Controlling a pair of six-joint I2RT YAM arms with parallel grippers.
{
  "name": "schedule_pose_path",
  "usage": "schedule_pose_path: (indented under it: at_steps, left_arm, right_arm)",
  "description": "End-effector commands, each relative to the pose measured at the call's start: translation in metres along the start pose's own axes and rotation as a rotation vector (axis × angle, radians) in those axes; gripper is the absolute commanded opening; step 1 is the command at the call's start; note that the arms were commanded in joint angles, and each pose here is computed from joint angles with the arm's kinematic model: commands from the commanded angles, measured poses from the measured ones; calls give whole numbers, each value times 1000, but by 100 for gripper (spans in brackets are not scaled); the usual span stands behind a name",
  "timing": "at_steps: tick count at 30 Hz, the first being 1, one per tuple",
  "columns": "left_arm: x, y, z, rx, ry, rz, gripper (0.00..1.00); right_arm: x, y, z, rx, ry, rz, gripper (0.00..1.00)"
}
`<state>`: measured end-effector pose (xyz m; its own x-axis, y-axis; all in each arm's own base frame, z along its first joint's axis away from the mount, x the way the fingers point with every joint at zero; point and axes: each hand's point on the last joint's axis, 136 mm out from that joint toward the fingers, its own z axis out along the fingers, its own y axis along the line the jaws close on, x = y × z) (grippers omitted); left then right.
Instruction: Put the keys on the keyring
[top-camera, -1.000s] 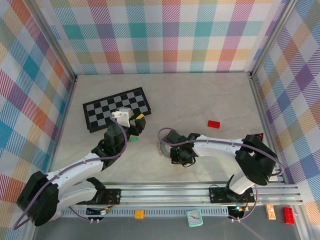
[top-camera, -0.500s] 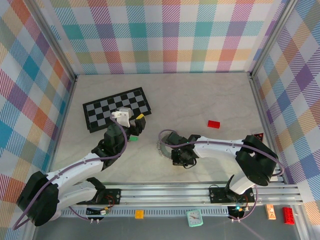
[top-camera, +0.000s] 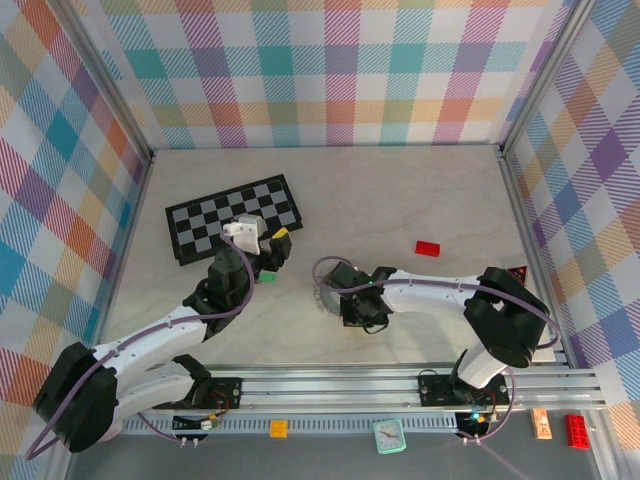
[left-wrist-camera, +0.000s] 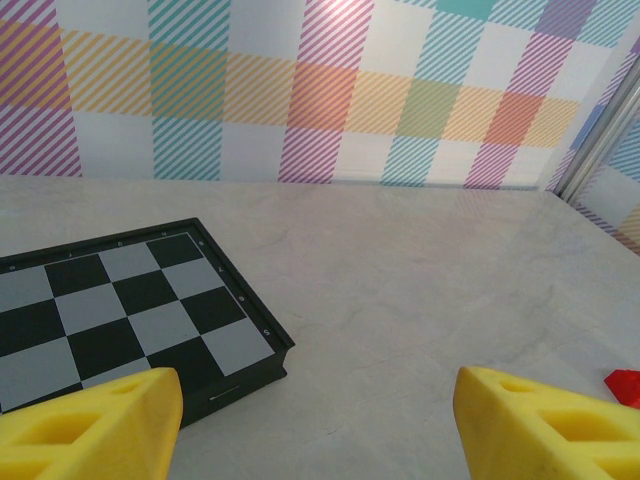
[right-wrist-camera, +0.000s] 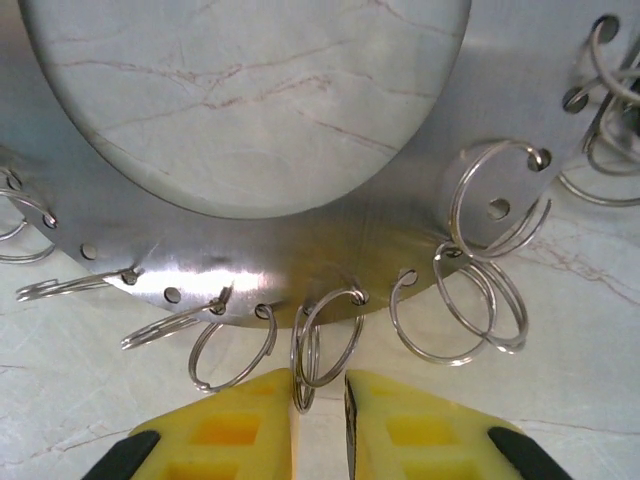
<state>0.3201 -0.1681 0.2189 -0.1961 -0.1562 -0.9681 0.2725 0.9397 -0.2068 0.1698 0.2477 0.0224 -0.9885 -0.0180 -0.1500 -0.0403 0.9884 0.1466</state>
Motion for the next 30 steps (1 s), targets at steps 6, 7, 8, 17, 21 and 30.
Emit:
schedule_pose_path:
  at_steps: [6, 7, 8, 17, 21, 30]
  left_arm:
    - [-8, 4, -3, -14, -30, 7, 71]
    - [-7, 5, -3, -15, -30, 7, 71]
    - [-8, 4, -3, -12, -31, 7, 71]
    - [-8, 4, -3, -15, -31, 8, 71]
    - [-8, 4, -3, -14, -32, 8, 71]
    - [-8, 4, -2, -13, -32, 8, 71]
  right_arm:
    - [-10, 2, -4, 38, -35, -42, 20]
    - [-12, 2, -4, 39, -38, -44, 20]
    - [-13, 3, -4, 41, -39, -48, 20]
    - [-18, 3, -9, 62, -52, -70, 17]
    - [-16, 4, -11, 57, -44, -74, 16]
    - [-11, 5, -12, 59, -19, -84, 13]
